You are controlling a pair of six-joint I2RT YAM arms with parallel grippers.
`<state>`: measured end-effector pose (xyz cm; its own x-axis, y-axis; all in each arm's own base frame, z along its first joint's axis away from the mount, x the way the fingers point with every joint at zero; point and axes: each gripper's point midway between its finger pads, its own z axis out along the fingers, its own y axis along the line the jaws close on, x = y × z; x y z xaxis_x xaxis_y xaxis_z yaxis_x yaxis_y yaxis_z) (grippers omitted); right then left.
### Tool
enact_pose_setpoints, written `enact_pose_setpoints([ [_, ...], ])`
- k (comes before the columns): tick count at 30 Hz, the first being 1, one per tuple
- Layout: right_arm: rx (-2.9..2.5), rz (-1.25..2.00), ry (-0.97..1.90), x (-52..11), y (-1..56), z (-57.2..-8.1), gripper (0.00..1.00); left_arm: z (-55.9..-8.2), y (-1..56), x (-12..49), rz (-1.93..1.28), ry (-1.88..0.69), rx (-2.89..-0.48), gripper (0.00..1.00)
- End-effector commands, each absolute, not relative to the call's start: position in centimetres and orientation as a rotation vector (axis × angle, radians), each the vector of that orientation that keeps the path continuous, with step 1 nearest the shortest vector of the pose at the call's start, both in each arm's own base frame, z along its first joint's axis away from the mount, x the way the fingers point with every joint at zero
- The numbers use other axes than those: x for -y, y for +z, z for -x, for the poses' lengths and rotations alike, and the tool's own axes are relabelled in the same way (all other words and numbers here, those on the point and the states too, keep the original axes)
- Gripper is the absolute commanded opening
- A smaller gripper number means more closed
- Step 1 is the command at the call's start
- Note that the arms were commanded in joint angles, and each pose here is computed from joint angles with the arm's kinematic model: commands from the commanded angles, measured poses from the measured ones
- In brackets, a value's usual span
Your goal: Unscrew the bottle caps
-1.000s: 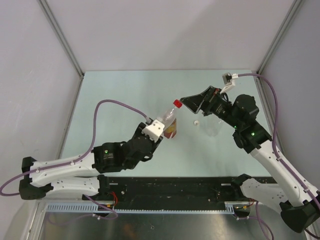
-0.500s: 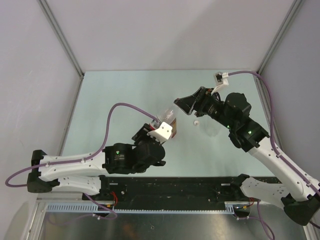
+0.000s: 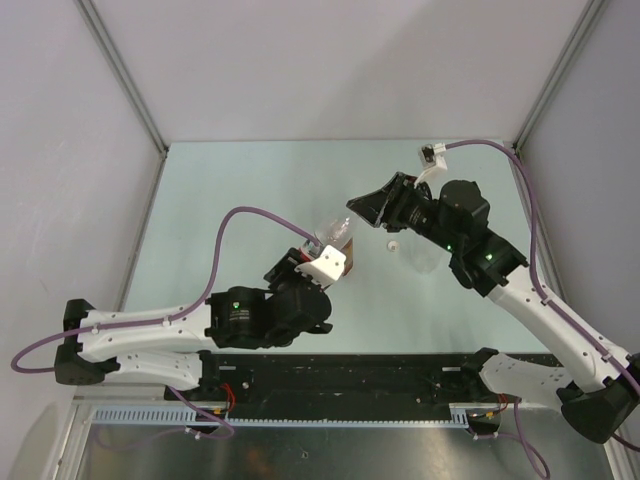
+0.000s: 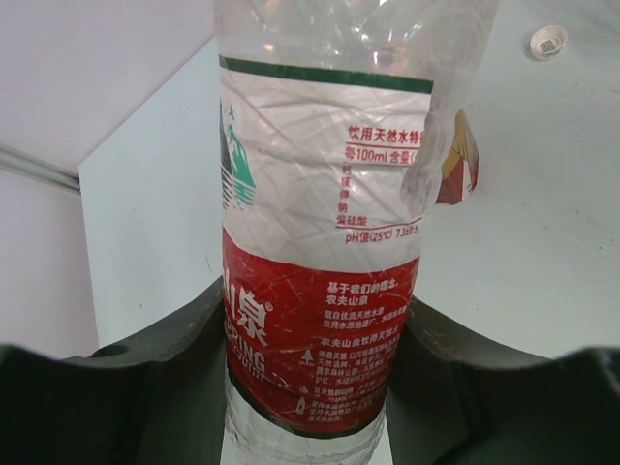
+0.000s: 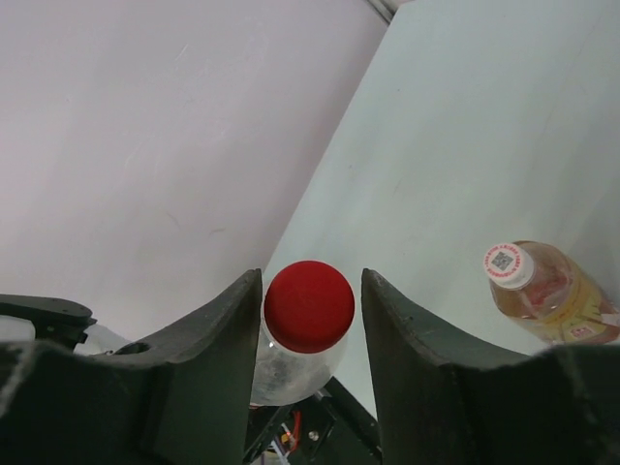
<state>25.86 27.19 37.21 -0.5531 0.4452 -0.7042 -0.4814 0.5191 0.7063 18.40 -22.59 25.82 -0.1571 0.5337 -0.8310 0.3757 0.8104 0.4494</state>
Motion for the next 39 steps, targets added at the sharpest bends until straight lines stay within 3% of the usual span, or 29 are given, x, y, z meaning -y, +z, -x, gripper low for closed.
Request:
enact_pose_setpoints([
  [1, -1.693, 0.022, 1.284, -27.2, 40.9, -25.6, 0.48, -18.4, 27.5, 22.8, -0.642, 0.122, -1.757, 0.21],
  [5, -1.667, -0.001, 1.299, -26.8, 41.5, -25.5, 0.47, -18.4, 27.3, 22.8, -0.645, 0.12, -1.76, 0.21],
  [11, -1.645, 0.007, 1.329, -26.8, 42.0, -25.2, 0.54, -18.4, 27.1, 22.8, -0.647, 0.118, -1.763, 0.21],
  [20, -1.685, 0.029, 1.355, -27.9, 41.0, -25.3, 0.46, -18.3, 27.0, 22.9, -0.656, 0.118, -1.765, 0.22],
  [28, -1.716, 0.022, 1.343, -27.9, 40.2, -25.6, 0.49, -18.3, 27.1, 23.1, -0.654, 0.112, -1.767, 0.22],
  [31, -1.702, 0.01, 1.344, -27.7, 40.4, -25.6, 0.42, -18.3, 26.9, 23.2, -0.658, 0.111, -1.768, 0.22],
  [36, -1.665, -0.026, 1.336, -26.8, 40.8, -25.4, 0.07, -18.2, 26.6, 23.3, -0.665, 0.111, -1.773, 0.22],
  [39, -1.618, -0.029, 1.333, -26.3, 41.5, -25.2, 0.01, -18.2, 26.5, 23.3, -0.659, 0.103, -1.776, 0.22],
])
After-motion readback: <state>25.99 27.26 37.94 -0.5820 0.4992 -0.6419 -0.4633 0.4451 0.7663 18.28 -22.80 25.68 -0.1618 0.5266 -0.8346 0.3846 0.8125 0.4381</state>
